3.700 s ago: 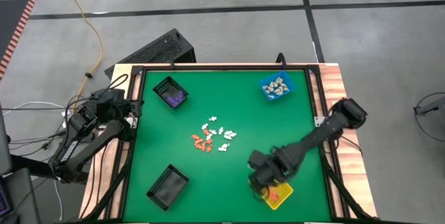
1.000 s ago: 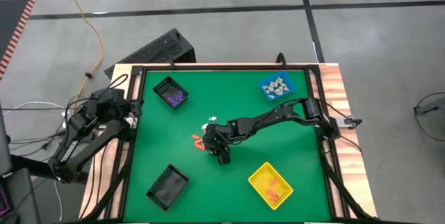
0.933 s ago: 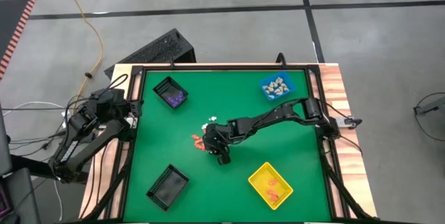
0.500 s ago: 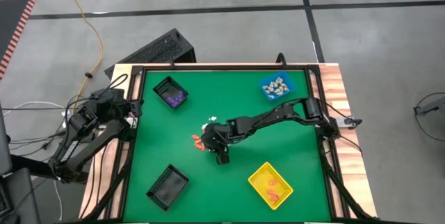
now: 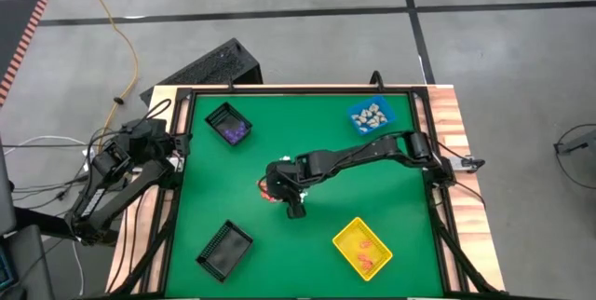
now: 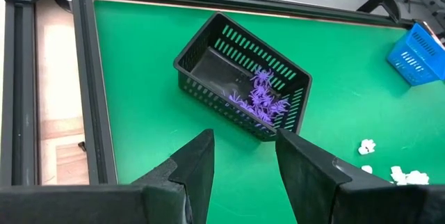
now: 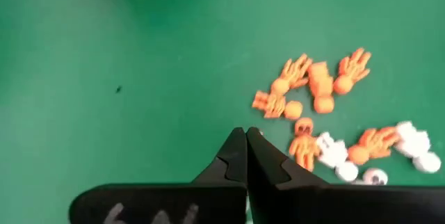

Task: Sort Halloween decoration
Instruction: Put the orange skeleton toy into the yellow basket

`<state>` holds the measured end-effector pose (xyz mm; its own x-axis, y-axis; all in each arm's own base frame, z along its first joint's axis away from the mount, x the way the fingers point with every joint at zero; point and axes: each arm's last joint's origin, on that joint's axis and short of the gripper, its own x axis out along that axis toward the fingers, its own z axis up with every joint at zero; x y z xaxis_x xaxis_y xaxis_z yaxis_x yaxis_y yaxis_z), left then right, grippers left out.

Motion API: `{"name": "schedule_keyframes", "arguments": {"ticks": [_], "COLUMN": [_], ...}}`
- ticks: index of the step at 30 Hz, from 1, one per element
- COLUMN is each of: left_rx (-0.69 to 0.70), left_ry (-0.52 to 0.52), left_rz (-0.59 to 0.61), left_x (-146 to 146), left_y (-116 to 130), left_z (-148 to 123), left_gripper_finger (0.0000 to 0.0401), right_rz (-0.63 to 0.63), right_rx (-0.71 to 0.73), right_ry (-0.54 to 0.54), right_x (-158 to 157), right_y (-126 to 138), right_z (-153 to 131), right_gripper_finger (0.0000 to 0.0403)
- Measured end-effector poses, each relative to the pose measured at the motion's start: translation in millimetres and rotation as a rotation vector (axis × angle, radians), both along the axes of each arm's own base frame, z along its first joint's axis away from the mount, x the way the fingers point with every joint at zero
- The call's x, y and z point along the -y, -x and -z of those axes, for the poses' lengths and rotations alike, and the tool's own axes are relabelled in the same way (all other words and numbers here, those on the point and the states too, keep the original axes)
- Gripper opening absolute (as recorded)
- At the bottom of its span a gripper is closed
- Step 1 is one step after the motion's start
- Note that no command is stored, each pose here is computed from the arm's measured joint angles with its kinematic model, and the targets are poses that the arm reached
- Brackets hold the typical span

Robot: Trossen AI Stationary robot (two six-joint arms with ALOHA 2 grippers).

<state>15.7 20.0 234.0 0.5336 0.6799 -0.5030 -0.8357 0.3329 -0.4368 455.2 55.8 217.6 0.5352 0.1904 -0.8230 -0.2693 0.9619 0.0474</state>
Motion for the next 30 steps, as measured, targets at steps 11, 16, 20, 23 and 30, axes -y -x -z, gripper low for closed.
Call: {"name": "schedule_keyframes", "arguments": {"ticks": [11,16,20,23,30], "left_rx": [-0.001,-0.001,-0.001,-0.003,-0.002], "left_ry": [0.000,-0.001,-0.001,-0.002,-0.002], "left_rz": [0.001,0.003,0.003,0.007,0.011], "left_x": [0,0,0,0,0], "left_y": [0,0,0,0,0], "left_z": [0,0,0,0,0], "left_gripper_finger": [0.0143,0.0143,0.0143,0.0143,0.0143], "right_rz": [0.013,0.049,0.058,0.057,0.143], "right_rx": [-0.052,-0.066,-0.102,-0.129,-0.185], "right_ry": [0.029,0.070,0.068,0.069,0.093], "right_x": [-1,1,0,-3,-5], "right_y": [-5,-8,-11,-10,-8], "right_z": [25,37,52,57,68], "right_gripper_finger": [0.0137,0.0189,0.0207,0.0205,0.0138]}}
